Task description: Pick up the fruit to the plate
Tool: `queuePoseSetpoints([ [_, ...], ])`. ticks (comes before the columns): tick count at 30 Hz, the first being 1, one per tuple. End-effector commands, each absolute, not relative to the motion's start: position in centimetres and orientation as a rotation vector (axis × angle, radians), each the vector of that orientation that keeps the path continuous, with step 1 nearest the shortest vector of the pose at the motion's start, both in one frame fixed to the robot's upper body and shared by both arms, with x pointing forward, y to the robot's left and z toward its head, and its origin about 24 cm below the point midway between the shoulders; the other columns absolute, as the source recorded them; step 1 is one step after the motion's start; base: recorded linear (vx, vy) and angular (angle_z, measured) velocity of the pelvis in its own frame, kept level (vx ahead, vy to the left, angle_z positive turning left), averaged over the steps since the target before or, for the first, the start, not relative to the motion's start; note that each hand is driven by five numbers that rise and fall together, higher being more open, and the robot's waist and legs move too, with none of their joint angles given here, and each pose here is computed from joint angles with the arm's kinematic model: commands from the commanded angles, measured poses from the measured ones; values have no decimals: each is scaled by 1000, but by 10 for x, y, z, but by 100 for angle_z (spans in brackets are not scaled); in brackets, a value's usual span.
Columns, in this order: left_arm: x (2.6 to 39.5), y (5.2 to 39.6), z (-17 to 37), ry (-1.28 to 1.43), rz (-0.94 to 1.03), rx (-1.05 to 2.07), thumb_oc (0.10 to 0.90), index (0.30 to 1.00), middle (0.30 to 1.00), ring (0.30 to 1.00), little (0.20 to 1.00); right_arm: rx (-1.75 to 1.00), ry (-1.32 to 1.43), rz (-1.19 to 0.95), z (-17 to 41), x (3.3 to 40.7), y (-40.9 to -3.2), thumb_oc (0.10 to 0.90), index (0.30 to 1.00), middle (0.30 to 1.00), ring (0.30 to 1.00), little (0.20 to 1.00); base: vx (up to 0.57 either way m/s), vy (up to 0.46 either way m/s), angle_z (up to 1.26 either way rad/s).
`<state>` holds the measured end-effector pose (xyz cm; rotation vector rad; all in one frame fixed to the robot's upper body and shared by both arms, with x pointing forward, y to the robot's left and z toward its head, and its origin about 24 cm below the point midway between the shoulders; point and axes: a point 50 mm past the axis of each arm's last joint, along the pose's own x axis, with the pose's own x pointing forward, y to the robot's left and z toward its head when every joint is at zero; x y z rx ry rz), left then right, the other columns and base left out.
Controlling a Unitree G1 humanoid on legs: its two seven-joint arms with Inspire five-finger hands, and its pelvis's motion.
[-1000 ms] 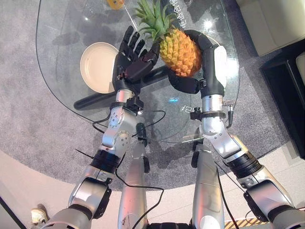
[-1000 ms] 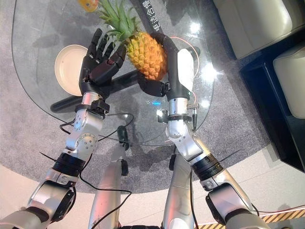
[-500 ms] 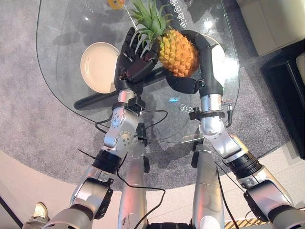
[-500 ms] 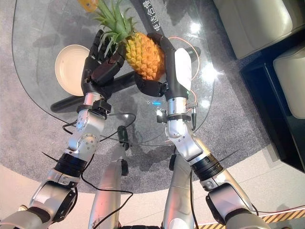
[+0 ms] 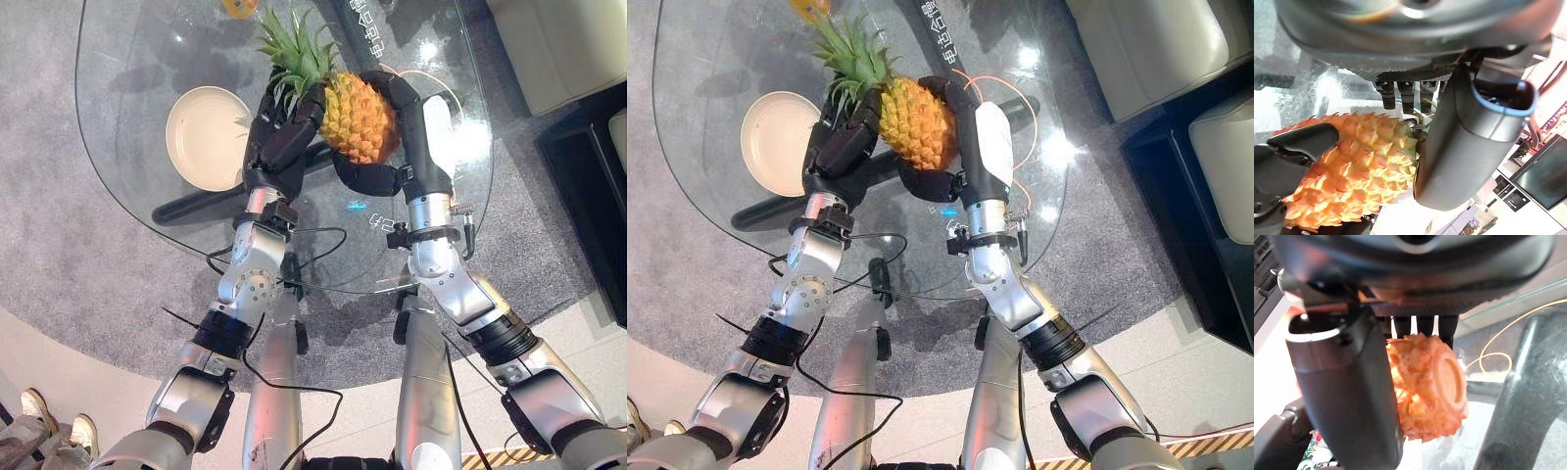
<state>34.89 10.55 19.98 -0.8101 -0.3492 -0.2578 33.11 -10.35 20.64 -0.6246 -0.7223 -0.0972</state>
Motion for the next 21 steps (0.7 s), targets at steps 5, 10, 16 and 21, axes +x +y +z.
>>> queuePoseSetpoints([
  [5, 321, 87, 274, -667, -538, -835, 800, 900, 900, 900, 900, -610, -1151, 54, 275, 294, -58, 100, 300, 300, 300, 200, 0, 0, 0],
  [10, 321, 91, 274, -681, -529, -870, 800, 900, 900, 900, 900, -645, -1164, 59, 275, 294, -59, 100, 300, 300, 300, 200, 0, 0, 0],
  [16, 318, 102, 277, -757, -470, -921, 800, 900, 900, 900, 900, -686, -1159, 58, 272, 296, -61, 100, 300, 300, 300, 200, 0, 0, 0],
  [21, 316, 109, 279, -804, -434, -945, 800, 900, 900, 900, 900, -697, -1153, 56, 271, 297, -64, 100, 300, 300, 300, 200, 0, 0, 0],
])
